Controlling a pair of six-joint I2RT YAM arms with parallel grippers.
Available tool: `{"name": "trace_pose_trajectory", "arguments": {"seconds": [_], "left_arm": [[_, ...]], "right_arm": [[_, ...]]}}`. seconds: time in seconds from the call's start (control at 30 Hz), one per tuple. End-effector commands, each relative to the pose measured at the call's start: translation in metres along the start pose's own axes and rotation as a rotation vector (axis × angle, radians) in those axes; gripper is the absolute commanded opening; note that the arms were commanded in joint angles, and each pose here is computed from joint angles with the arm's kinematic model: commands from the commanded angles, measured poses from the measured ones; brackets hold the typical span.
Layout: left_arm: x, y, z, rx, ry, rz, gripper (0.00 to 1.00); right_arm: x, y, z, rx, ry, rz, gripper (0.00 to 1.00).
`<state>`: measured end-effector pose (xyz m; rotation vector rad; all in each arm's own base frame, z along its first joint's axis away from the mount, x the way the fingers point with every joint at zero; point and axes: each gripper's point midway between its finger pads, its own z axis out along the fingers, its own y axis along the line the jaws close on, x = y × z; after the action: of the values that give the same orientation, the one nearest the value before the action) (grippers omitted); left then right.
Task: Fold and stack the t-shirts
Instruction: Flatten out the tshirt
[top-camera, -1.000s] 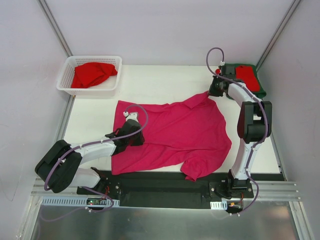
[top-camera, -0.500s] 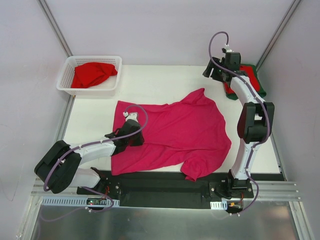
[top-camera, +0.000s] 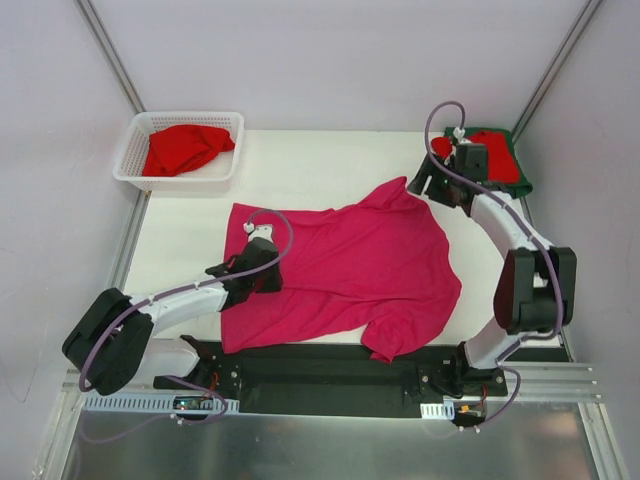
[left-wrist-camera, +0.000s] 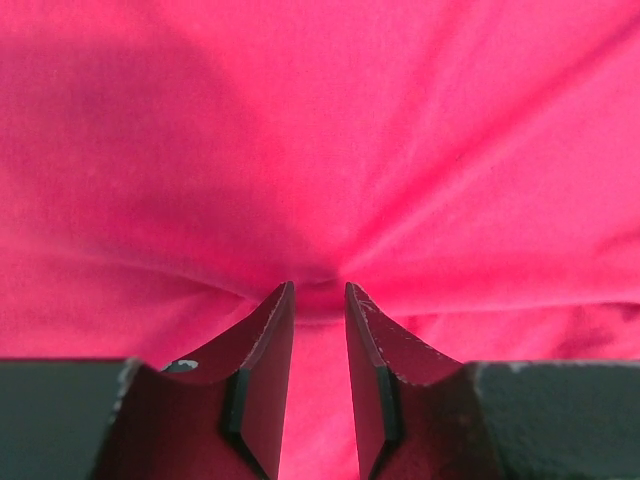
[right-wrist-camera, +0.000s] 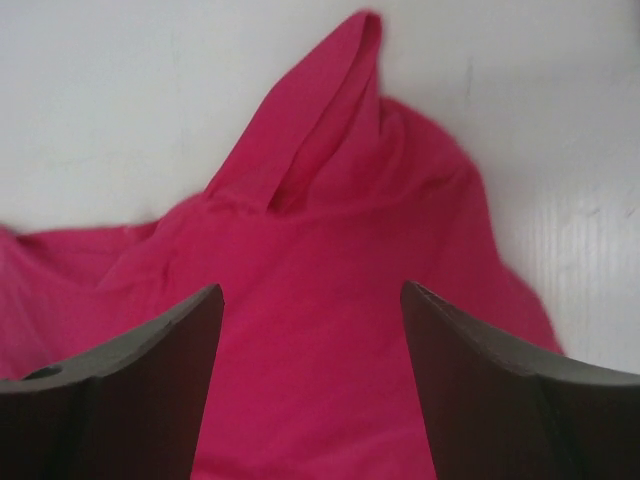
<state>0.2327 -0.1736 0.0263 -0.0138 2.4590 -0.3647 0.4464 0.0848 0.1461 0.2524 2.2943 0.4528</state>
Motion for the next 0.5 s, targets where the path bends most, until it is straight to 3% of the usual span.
{"name": "trace_pose_trajectory", "arguments": {"seconds": [0.0,0.13,0.47], "left_arm": [[-0.015,-0.007,0.007,-0.024,-0.004,0.048,0.27],[-0.018,-0.016,0.017,-0.018,0.025,0.061,0.27],[-0.014,-0.027,0.047,-0.036,0.130,0.079,0.27]], "right_arm": [[0.033,0.051,-0.051,-0.137,0.040,-0.015,0.75],[0.084,0.061,-0.080,-0.121,0.131,-0.080,0.78],[0.125,0.065,-0.127,-0.119,0.140,-0.096,0.80]]}}
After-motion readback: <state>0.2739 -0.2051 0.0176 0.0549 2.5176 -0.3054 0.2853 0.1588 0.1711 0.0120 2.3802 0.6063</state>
